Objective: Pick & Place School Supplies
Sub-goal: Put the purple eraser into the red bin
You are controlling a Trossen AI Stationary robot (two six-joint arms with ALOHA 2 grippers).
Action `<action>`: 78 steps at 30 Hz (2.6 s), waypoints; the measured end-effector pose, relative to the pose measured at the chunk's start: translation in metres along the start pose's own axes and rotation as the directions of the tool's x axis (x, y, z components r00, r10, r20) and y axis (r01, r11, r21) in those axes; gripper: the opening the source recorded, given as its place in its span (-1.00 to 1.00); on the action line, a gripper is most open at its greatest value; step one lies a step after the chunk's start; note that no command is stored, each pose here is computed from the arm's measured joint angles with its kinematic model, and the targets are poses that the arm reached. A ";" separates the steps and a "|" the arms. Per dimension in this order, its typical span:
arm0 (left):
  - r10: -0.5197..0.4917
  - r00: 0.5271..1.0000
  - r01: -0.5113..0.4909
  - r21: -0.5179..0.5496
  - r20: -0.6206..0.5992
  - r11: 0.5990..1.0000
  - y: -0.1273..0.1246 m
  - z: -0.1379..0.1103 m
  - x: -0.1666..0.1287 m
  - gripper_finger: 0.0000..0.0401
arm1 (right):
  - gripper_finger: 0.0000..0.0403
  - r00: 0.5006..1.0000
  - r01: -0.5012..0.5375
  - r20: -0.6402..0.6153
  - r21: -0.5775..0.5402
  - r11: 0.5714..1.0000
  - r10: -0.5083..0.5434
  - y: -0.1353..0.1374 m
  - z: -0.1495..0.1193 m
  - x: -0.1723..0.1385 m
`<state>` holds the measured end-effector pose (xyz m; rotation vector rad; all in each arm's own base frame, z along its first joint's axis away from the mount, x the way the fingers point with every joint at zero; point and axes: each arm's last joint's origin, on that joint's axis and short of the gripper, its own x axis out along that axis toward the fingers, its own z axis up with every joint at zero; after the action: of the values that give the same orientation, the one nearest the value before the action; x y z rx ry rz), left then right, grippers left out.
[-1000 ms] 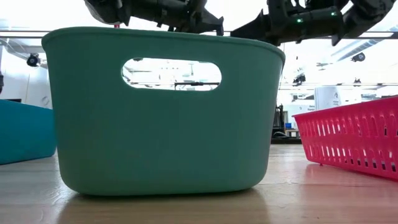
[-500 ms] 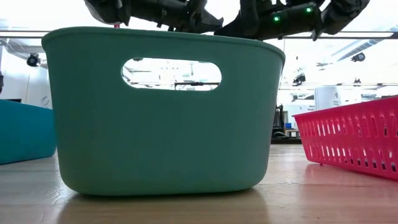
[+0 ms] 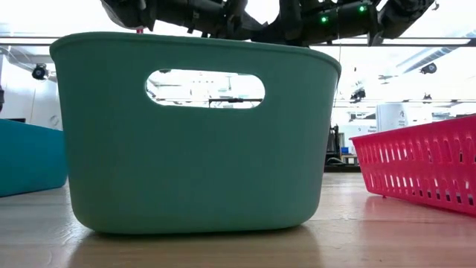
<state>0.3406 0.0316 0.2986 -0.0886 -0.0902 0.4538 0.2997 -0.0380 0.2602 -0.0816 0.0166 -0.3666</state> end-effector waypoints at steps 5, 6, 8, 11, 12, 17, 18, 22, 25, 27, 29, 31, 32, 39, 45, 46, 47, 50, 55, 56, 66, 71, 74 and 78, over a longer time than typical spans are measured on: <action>0.000 1.000 0.000 -0.001 -0.001 1.000 0.000 0.000 0.000 -0.63 | -0.32 1.000 0.003 0.002 0.002 1.000 -0.003 0.000 0.001 0.000; 0.000 1.000 0.000 -0.001 -0.001 1.000 0.000 0.000 0.000 -0.63 | -0.32 1.000 0.003 0.002 0.002 1.000 -0.003 0.000 0.001 0.000; 0.000 1.000 0.000 0.000 -0.002 1.000 0.000 0.000 0.000 -0.63 | -0.32 1.000 0.003 -0.001 0.000 1.000 -0.003 0.000 0.001 0.000; 0.000 1.000 0.000 0.002 -0.007 1.000 0.000 -0.001 0.000 -0.63 | -0.36 1.000 0.001 -0.013 -0.003 1.000 -0.001 0.000 0.000 0.000; 0.000 1.000 0.000 0.002 -0.007 1.000 0.000 -0.001 0.000 -0.63 | -0.38 1.000 0.001 -0.018 -0.004 1.000 -0.001 0.000 -0.001 0.000; 0.000 1.000 0.000 0.002 -0.007 1.000 0.000 -0.001 0.000 -0.63 | -0.57 1.000 0.005 -0.024 -0.006 1.000 -0.005 0.000 -0.001 0.000; 0.000 1.000 0.000 0.002 -0.007 1.000 0.000 -0.001 0.000 -0.63 | -0.61 1.000 0.006 -0.024 -0.006 1.000 -0.006 0.000 -0.001 0.000; 0.000 1.000 0.000 0.002 -0.007 1.000 0.000 -0.001 0.000 -0.63 | -0.78 1.000 0.008 -0.023 -0.006 1.000 -0.009 0.000 -0.001 0.000; 0.001 1.000 -0.001 0.002 -0.007 1.000 0.000 -0.001 0.000 -0.63 | -0.87 1.000 0.009 -0.024 -0.006 1.000 -0.009 0.000 -0.001 0.000; 0.000 1.000 0.000 0.002 -0.006 1.000 0.000 -0.001 0.000 -0.63 | -0.91 1.000 0.009 -0.024 -0.006 1.000 -0.009 0.000 -0.001 0.000; -0.003 1.000 0.003 0.001 -0.006 1.000 0.000 -0.001 0.000 -0.63 | -0.91 1.000 0.009 -0.024 -0.006 1.000 -0.009 0.000 -0.001 0.000; -0.006 1.000 0.006 -0.014 -0.006 1.000 0.000 -0.001 0.000 -0.63 | -0.89 1.000 0.009 -0.024 -0.006 1.000 -0.009 0.000 -0.001 0.000; -0.006 1.000 0.006 -0.023 -0.006 1.000 0.000 -0.001 0.000 -0.63 | -0.89 1.000 0.009 -0.024 -0.006 1.000 -0.009 0.000 -0.001 0.000; -0.012 1.000 0.011 -0.033 -0.006 0.999 0.000 -0.001 0.000 -0.63 | -0.89 1.000 0.019 -0.025 -0.007 1.000 -0.020 0.000 -0.001 0.000; -0.014 1.000 0.014 -0.034 -0.005 0.999 -0.001 0.000 0.000 -0.61 | -0.89 0.999 0.020 -0.024 -0.006 1.000 -0.020 0.000 -0.001 0.000; -0.014 1.000 0.014 -0.034 -0.005 0.999 -0.001 0.000 0.000 -0.59 | -0.89 1.000 0.020 -0.023 -0.006 1.000 -0.020 0.000 -0.001 0.000; -0.016 1.000 0.016 -0.035 -0.004 0.999 -0.001 0.001 0.000 -0.57 | -0.89 1.000 0.020 -0.022 -0.006 1.000 -0.020 0.000 -0.001 0.000; -0.036 0.999 0.035 -0.043 -0.006 0.998 -0.001 0.001 0.000 -0.47 | -0.89 0.999 0.020 -0.024 -0.006 1.000 -0.020 0.000 -0.001 0.000; -0.066 0.998 0.065 -0.051 -0.022 0.997 -0.002 0.000 0.000 -0.29 | -0.89 0.999 0.019 -0.026 -0.007 1.000 -0.019 0.000 -0.001 0.000; -0.067 0.997 0.066 -0.051 -0.022 0.997 -0.002 0.000 0.000 -0.26 | -0.89 0.999 0.019 -0.026 -0.007 1.000 -0.019 0.000 -0.001 0.000; -0.073 0.997 0.073 -0.056 -0.006 0.996 -0.002 0.007 -0.004 -0.13 | -0.89 1.000 0.019 -0.025 -0.006 1.000 -0.020 0.000 -0.001 0.000; -0.059 0.998 0.059 0.000 0.025 0.998 0.000 0.018 -0.009 -0.13 | -0.89 0.999 0.019 -0.025 -0.008 1.000 -0.020 0.000 -0.001 0.000; -0.059 0.998 0.058 0.005 0.028 0.998 0.001 0.020 -0.011 -0.13 | -0.89 0.999 0.019 -0.027 -0.012 1.000 -0.020 0.000 -0.001 0.000; -0.058 0.998 0.058 0.016 0.020 0.998 0.001 0.020 -0.012 -0.13 | -0.89 0.999 0.019 -0.033 -0.015 1.000 -0.019 0.000 -0.002 0.000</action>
<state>0.3278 0.0285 0.3172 -0.0663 -0.1092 0.3972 0.2993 -0.0384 0.2582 -0.0900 0.0508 -0.3870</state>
